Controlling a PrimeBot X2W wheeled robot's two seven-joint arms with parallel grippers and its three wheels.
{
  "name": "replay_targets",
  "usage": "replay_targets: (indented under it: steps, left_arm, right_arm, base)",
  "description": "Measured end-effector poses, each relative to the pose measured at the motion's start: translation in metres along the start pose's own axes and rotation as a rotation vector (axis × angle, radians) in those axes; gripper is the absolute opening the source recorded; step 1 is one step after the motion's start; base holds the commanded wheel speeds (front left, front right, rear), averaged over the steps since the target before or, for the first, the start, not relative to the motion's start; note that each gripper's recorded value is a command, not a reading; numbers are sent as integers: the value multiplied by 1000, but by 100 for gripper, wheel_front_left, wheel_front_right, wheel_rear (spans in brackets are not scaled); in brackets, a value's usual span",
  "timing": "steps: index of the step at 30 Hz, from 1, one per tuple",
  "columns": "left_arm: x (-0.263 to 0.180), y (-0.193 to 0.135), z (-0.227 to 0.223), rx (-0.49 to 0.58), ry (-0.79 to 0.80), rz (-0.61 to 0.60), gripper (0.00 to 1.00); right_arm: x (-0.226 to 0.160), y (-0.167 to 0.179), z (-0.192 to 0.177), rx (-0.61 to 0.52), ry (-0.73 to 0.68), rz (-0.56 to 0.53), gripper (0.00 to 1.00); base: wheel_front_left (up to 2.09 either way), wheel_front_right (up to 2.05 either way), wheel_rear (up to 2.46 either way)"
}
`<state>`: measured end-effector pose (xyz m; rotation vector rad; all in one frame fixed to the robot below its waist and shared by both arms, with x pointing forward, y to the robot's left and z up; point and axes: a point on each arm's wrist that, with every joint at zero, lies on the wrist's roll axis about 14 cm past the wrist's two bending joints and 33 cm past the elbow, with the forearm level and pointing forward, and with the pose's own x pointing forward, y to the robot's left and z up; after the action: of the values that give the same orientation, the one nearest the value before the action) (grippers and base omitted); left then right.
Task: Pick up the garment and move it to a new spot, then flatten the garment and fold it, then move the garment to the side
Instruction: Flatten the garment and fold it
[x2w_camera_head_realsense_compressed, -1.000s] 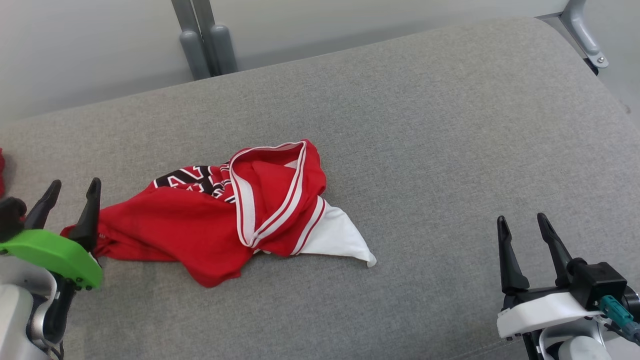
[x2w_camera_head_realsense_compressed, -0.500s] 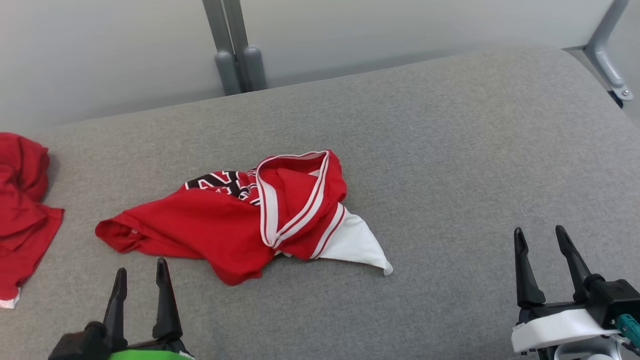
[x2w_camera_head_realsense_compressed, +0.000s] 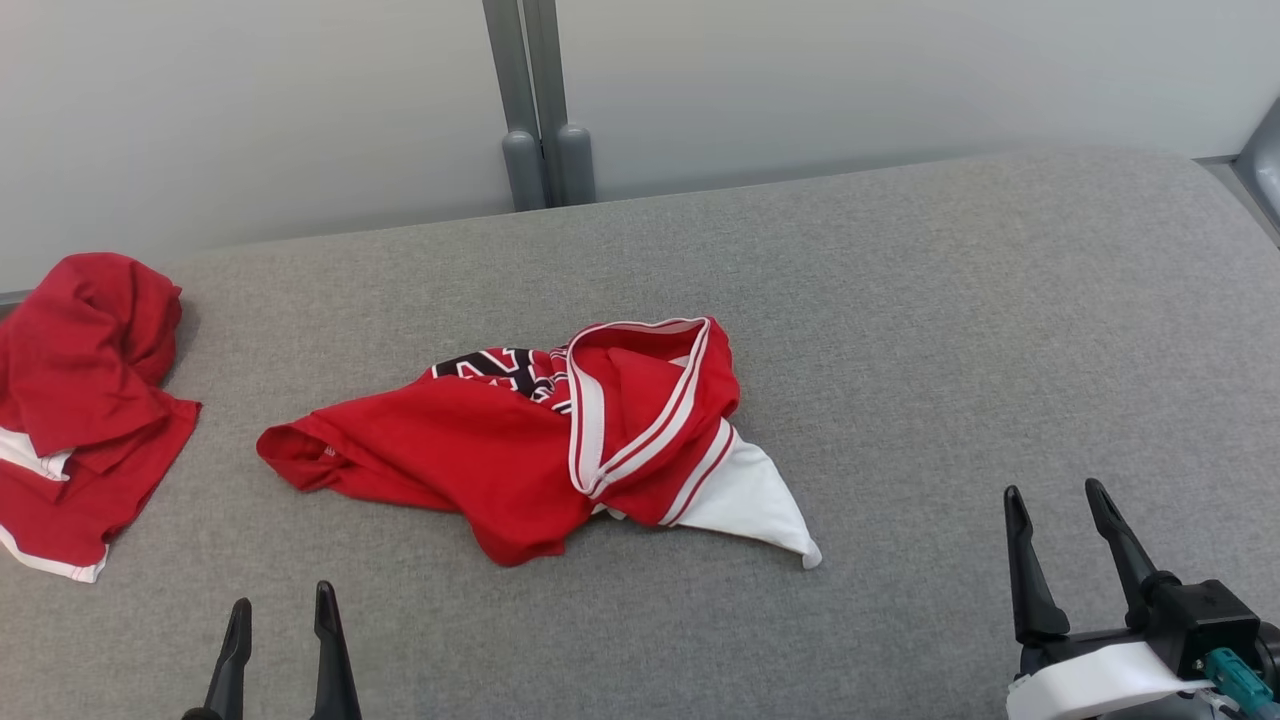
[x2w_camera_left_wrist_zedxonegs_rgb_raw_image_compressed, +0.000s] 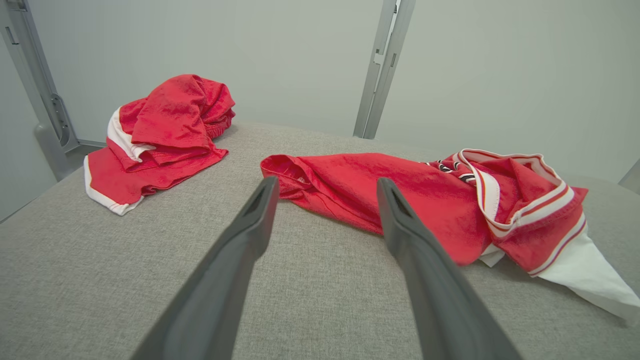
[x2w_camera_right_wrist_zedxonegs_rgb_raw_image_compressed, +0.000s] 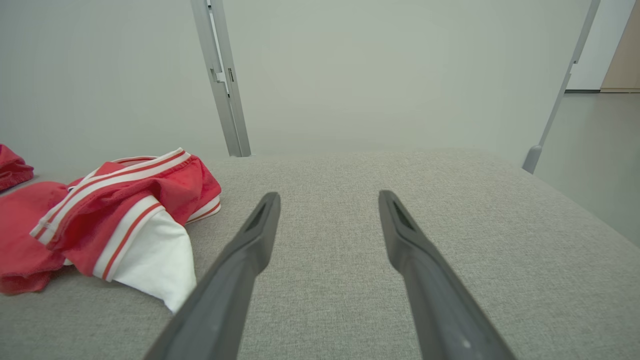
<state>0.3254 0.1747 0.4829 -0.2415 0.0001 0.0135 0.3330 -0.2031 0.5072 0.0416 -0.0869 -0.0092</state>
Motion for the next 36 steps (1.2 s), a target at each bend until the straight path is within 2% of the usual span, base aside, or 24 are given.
replay_targets:
  steps: [7,11,14,17,20,23,30,36]
  left_arm:
    - [3,-5,-5,-3,13,-29,100]
    - [5,-9,-10,-4,29,-45,100]
    - [7,-13,-10,-9,30,-58,100]
    - [8,-14,-10,-14,28,-58,100]
    - [6,-13,-11,-28,29,-48,100]
    - [4,-13,-11,-42,28,-43,100]
    - [-5,1,-12,-64,29,24,100]
    - [-14,18,-9,-77,20,94,100]
  right_arm:
    - [0,3,-4,-4,12,9,100]
    - [8,19,4,-52,-11,75,100]
    - [22,54,13,-83,-49,193,100]
    - [33,101,9,-118,-49,363,100]
    - [39,143,-19,-182,23,538,100]
    - [51,169,-45,-284,121,660,100]
    - [72,231,-57,-446,173,889,100]
    - [74,243,-79,-609,277,1004,100]
  base:
    - [0,0,0]
    - [0,0,0]
    - [0,0,0]
    - [0,0,0]
    - [0,0,0]
    - [0,0,0]
    - [0,0,0]
    - [0,0,0]
